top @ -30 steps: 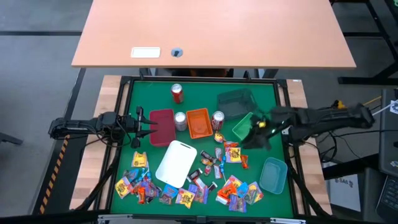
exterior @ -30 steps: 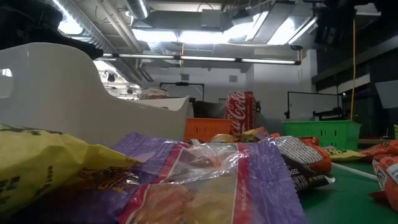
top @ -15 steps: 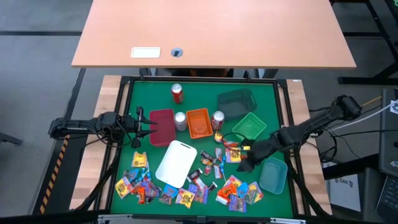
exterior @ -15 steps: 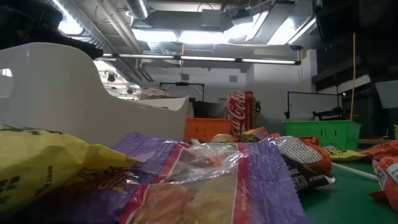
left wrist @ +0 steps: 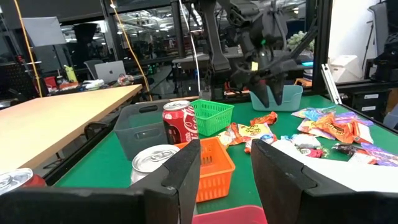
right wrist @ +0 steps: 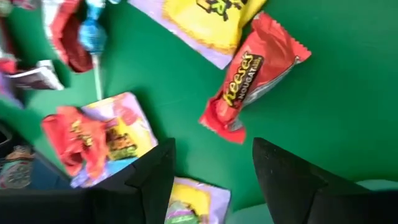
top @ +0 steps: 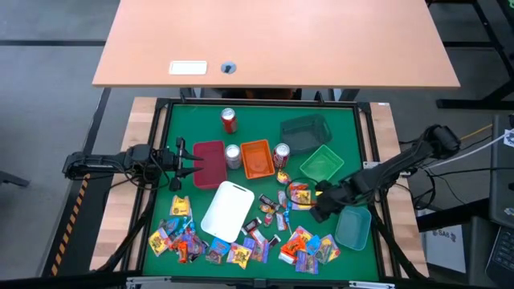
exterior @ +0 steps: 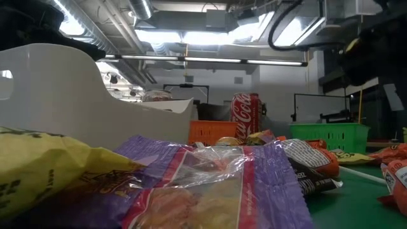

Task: Sort candy
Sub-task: Put the orange candy into the black bin

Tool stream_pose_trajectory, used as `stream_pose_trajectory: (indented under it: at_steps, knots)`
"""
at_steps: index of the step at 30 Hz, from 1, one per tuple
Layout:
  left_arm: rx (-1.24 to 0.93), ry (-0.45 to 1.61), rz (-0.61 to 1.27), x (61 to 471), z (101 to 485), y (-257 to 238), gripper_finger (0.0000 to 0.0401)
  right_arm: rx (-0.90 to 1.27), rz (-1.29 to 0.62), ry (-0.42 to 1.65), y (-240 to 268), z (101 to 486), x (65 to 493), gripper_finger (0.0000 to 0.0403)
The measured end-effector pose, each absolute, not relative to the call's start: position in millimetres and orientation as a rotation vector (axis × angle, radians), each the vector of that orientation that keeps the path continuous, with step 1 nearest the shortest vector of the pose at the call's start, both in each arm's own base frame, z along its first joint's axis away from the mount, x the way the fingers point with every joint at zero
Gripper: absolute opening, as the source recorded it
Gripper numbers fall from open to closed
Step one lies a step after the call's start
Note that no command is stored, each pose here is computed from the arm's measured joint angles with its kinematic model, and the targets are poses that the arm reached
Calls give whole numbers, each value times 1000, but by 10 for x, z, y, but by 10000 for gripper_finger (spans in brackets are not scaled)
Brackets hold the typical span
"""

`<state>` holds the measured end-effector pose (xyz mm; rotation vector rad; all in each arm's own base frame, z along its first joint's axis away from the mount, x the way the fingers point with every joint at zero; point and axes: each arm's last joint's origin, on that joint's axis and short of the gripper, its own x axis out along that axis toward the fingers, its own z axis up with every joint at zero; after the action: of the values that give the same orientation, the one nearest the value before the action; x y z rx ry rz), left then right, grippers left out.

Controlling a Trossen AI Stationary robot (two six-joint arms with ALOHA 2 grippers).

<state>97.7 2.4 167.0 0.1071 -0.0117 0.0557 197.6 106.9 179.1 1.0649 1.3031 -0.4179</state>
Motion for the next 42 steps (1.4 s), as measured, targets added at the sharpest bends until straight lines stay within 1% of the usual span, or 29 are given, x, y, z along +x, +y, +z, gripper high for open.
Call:
stream_pose_trajectory:
  at_steps: [6,11,20,23,33,36,39,42]
  knots:
    - [107,-12,56,977,1670,24,132,1030,-472,1347,1097,1632,2029,214]
    - [107,-12,56,977,1670,24,132,1015,-442,1340,1137,1537,2112,214]
    - [107,-11,56,977,1670,24,132,985,-487,1378,1154,1405,2144,209]
    - [107,-12,56,977,1670,24,132,979,-494,1373,1150,1401,2142,186]
    - [107,-11,56,977,1670,24,132,971,-504,1387,1142,1392,2124,60]
    - [107,-12,56,977,1670,24,132,977,-491,1404,1145,1392,2121,30]
    - [107,-11,56,977,1670,24,132,960,-461,1426,1156,1410,2130,14]
    - [107,-12,56,977,1670,24,132,921,-452,1474,1178,1500,2153,18]
